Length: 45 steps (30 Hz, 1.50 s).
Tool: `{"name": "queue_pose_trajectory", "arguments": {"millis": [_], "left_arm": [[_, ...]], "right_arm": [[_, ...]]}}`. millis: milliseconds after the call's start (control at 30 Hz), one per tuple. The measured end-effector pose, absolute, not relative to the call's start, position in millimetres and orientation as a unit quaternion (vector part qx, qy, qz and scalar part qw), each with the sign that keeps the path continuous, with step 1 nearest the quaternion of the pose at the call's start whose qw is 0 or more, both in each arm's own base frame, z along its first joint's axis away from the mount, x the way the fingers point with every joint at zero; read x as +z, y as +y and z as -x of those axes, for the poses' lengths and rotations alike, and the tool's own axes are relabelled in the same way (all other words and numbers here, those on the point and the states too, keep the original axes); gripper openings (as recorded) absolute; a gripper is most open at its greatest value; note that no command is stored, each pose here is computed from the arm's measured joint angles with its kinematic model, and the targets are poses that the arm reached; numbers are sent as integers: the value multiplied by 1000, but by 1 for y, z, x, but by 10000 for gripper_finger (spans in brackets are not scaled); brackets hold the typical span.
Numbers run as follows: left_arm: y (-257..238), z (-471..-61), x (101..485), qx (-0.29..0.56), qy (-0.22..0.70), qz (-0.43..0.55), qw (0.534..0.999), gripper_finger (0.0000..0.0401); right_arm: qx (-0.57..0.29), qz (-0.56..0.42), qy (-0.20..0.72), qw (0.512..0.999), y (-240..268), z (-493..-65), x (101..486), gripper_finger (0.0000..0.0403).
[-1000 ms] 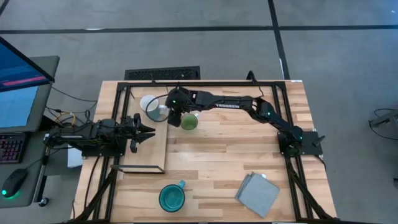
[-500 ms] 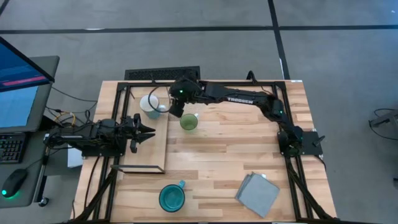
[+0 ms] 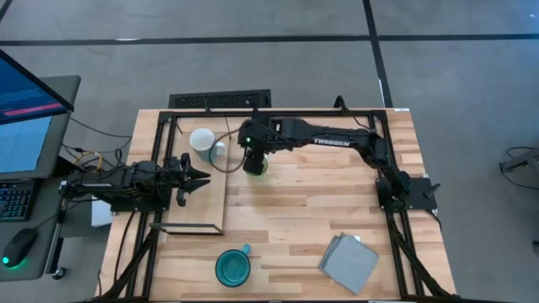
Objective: Stack small to large cups/mugs on shelf
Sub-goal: Put the green mug on the shelf
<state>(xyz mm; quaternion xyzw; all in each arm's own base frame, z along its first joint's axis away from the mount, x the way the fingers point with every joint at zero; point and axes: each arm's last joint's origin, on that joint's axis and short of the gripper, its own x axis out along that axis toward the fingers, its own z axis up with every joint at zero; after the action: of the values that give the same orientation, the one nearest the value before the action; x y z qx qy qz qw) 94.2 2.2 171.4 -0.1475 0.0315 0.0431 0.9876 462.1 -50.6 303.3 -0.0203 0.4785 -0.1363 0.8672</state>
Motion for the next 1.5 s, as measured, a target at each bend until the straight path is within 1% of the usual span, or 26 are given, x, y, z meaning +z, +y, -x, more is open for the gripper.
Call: {"name": "queue_pose_trajectory", "arguments": {"millis": [133,400,500,633,733,800,967,1067,1167,1333,1500], "left_arm": [[2,-94,171,43,31,148,988,98],[2,-94,171,43,31,147,988,98],[2,-94,171,42,31,151,987,98],[2,-94,171,38,31,172,984,98],[2,-94,171,33,32,178,983,98],[1,-94,171,31,33,178,983,98],[1,-94,171,31,33,178,983,98],[1,-94,171,25,34,179,983,98],[1,-94,171,22,36,168,985,98],[1,-94,171,28,36,134,990,98],[2,-94,171,46,33,116,992,99]], "right_arm": [[-112,30,474,873,-21,-465,304,185],[-51,45,430,900,52,-473,303,185],[-41,38,403,914,68,-476,306,185],[-33,35,374,926,77,-479,311,185],[-35,34,372,927,75,-479,311,185],[-41,31,371,927,70,-482,304,185],[-75,-8,359,930,46,-491,272,185],[-104,-40,378,919,29,-490,248,185],[-124,-56,391,910,14,-488,235,185],[-138,-62,396,906,1,-486,233,185],[-138,-52,352,924,-13,-484,257,185]]}}
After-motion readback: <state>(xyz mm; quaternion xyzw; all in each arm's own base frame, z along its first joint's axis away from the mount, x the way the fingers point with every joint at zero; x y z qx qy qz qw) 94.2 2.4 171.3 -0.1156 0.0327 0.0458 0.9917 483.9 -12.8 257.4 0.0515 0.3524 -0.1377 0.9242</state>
